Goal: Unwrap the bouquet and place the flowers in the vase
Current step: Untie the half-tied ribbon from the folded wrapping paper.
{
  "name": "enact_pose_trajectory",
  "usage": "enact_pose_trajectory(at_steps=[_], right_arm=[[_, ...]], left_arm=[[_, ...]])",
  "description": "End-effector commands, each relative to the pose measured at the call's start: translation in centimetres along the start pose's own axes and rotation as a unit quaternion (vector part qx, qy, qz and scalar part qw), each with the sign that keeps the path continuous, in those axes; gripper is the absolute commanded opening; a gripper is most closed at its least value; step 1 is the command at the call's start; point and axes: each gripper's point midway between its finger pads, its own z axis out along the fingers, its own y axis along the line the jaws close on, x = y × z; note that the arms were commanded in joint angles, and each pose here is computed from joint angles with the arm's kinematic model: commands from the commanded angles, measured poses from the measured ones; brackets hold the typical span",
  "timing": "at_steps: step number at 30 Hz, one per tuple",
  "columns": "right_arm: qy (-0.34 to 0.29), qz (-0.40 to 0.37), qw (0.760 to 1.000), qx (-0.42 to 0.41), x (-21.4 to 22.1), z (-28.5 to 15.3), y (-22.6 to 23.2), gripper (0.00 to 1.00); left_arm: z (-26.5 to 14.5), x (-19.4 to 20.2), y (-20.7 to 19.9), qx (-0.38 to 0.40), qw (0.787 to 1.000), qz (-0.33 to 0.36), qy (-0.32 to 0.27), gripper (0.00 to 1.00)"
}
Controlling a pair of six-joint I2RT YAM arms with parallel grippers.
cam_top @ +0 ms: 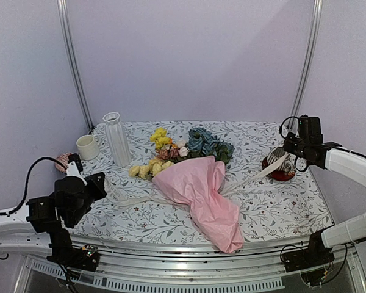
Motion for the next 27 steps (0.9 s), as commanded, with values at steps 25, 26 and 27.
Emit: enact_pose_trajectory(at_steps=[25, 26, 27], right_arm=[[0.008, 0.008, 1.0, -0.028, -0.5, -0.9, 0.9, 0.9], [0.005, 0.007, 1.0, -0.029, -0.6, -1.1, 0.9, 0.92], [0.002, 0.005, 1.0, -0.027, -0.8, -1.2, 0.7, 0.93]], left_arm=[[-1.3, -5.6, 3.6, -0.109, 0.992, -0.043, -0.05, 0.9], [-1.5, -6.0, 3.8, -0.112, 0.991, -0.044, -0.057, 0.9], [-1.6, -6.6, 4.0, -0.116, 0.99, -0.045, -0.066, 0.9]])
